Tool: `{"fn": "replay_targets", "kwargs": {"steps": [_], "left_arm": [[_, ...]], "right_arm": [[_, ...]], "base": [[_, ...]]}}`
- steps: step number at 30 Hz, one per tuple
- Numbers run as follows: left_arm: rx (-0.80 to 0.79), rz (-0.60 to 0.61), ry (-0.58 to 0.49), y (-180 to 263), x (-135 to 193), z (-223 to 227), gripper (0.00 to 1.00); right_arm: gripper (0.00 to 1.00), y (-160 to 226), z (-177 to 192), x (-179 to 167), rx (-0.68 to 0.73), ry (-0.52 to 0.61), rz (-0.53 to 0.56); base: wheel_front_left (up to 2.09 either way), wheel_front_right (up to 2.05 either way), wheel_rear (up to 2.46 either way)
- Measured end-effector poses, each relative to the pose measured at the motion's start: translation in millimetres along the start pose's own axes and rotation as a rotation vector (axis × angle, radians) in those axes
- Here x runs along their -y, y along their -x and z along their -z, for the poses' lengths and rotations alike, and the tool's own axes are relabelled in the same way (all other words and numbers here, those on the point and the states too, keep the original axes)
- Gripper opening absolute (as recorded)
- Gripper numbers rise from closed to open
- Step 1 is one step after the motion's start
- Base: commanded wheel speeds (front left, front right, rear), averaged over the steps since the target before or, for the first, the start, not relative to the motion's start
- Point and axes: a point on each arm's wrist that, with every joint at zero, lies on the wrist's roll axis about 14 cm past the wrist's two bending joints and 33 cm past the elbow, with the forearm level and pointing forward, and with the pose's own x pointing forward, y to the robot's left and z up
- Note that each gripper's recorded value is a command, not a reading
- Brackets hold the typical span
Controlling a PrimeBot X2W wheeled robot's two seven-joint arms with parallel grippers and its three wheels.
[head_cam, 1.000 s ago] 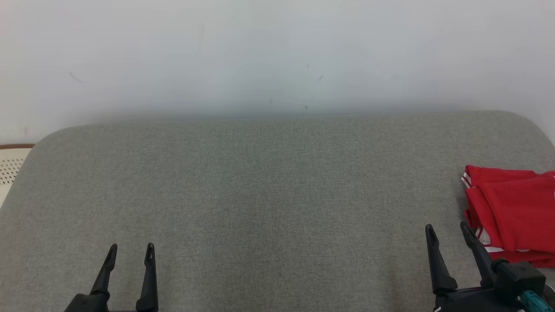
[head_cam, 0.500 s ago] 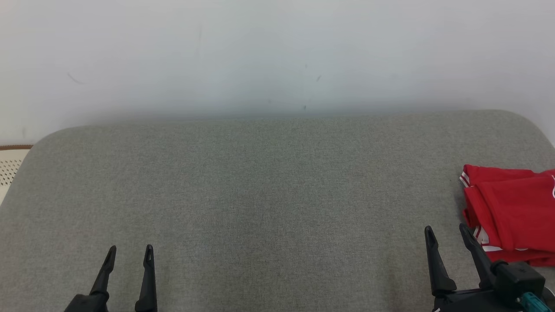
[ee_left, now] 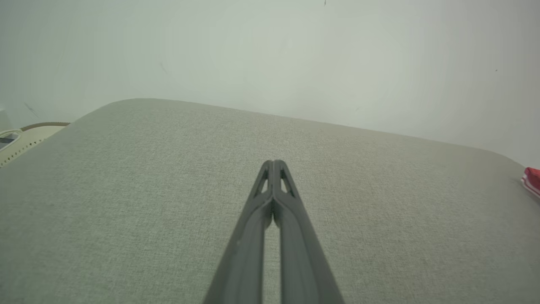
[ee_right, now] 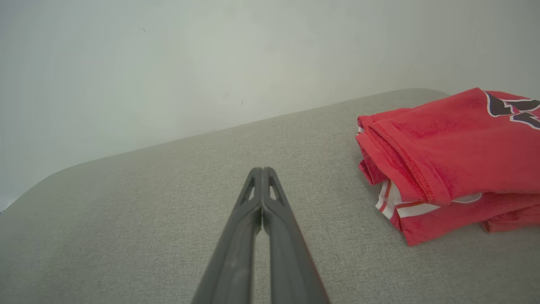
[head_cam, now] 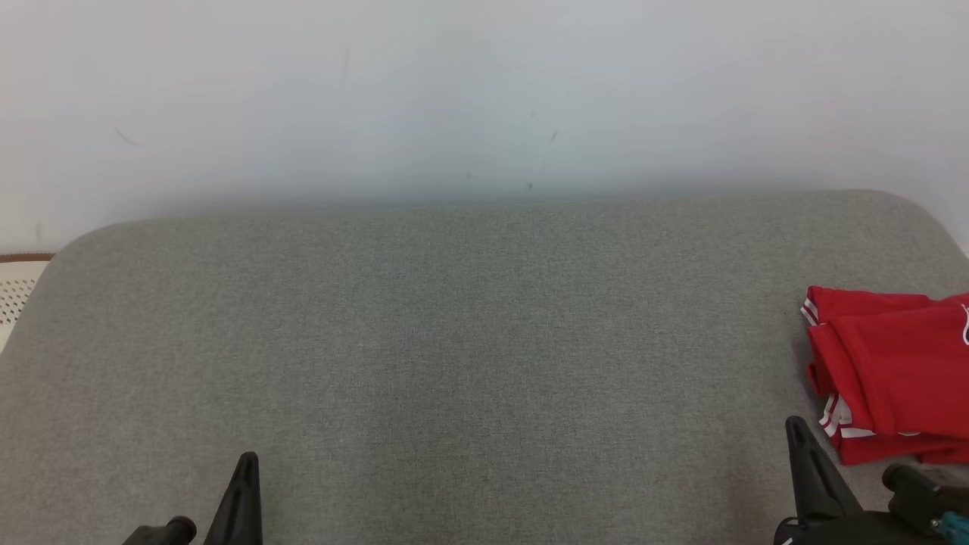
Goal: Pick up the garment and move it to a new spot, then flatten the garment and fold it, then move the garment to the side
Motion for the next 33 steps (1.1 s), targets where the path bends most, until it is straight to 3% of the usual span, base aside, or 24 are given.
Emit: {"fn": "replay_targets", "kwargs": {"steps": [33], "left_arm": [[-0.127, 0.044, 0.606, -25, 41, 29, 0.0]], "right_arm": [[0.0, -8, 11, 86, -0.04, -0.542, 0.212]], "base": [[0.0, 0.0, 0.0]]}}
